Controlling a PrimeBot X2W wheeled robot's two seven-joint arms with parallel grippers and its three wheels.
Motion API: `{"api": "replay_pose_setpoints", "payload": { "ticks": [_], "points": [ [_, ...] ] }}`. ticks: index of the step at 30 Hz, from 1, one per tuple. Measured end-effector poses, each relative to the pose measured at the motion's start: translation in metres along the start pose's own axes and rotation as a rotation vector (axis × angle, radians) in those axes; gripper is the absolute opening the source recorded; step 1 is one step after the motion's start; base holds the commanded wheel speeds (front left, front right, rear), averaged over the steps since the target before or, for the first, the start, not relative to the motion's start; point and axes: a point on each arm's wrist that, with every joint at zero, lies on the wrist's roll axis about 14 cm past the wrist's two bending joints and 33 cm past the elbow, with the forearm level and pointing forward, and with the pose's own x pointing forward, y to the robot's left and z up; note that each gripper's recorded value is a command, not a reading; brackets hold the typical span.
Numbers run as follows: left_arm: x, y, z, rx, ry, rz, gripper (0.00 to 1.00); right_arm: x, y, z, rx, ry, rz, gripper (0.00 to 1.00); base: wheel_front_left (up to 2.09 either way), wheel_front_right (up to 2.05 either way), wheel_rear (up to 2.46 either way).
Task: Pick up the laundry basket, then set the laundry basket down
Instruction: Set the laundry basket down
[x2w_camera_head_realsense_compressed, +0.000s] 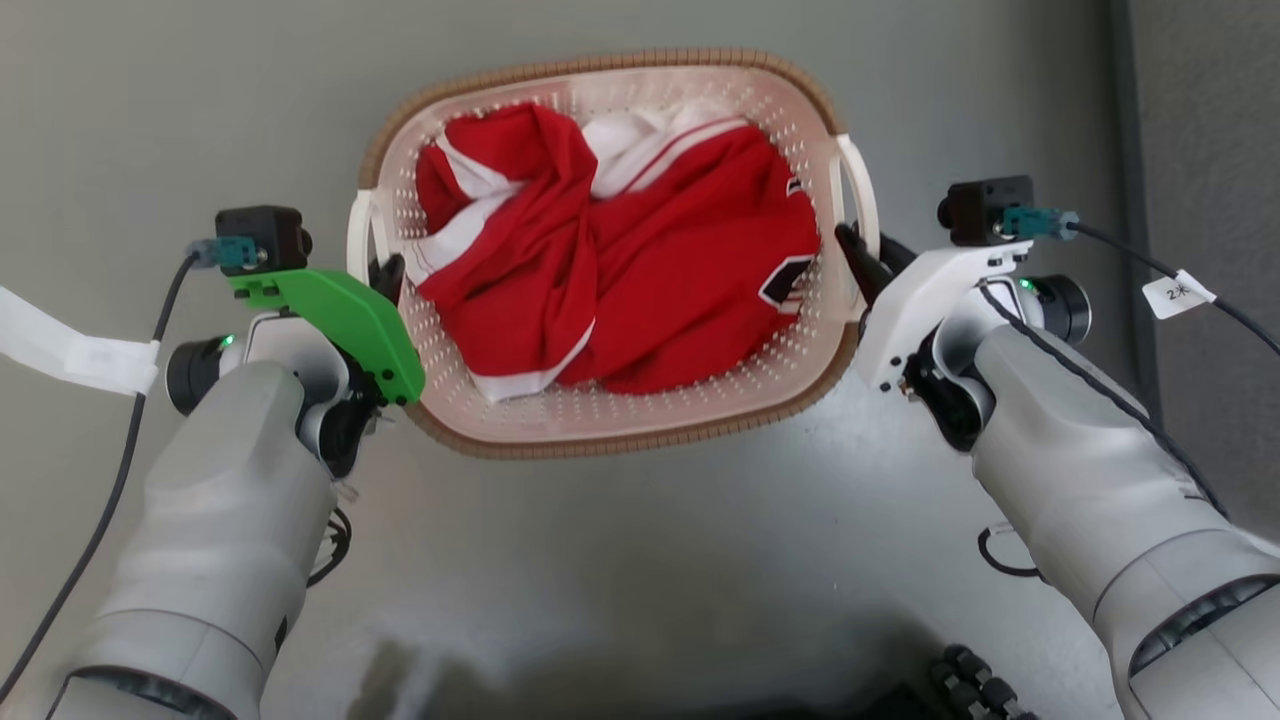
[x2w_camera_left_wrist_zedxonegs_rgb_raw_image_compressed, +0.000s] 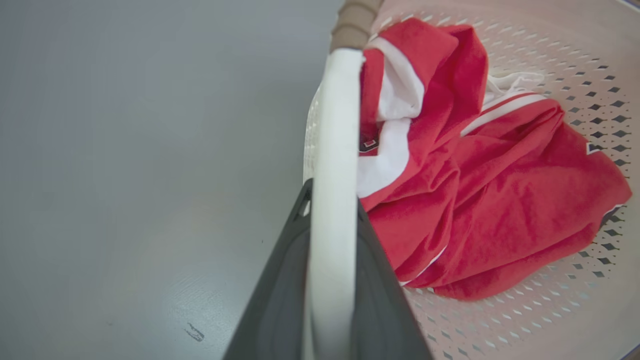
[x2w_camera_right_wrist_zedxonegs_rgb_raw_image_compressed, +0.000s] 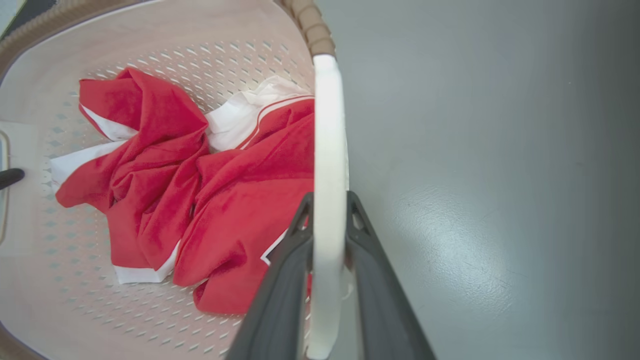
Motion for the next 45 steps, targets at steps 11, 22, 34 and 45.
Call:
{"api": "replay_pose_setpoints", "payload": {
  "ticks": [11,22,34,45],
  "points": [
    [0.026,0.020,-0.026,-0.015,0.034,0.024,0.00,0.026,-0.011,-0.028,0.023,0.048,-0.015,0.00,0.00,0.00,0.00],
    [0.035,0.029,-0.037,-0.028,0.047,0.041,0.00,0.036,-0.016,-0.038,0.026,0.065,-0.018,0.00,0.00,0.00,0.00],
    [0.031,0.042,-0.048,-0.029,0.093,0.074,1.00,0.037,-0.020,-0.041,0.010,0.067,-0.023,1.00,0.00,0.00,0.00],
    [0.028,0.044,-0.040,-0.018,0.080,0.086,1.00,0.034,-0.025,-0.037,-0.002,0.061,-0.030,1.00,0.00,0.00,0.00]
  ]
}}
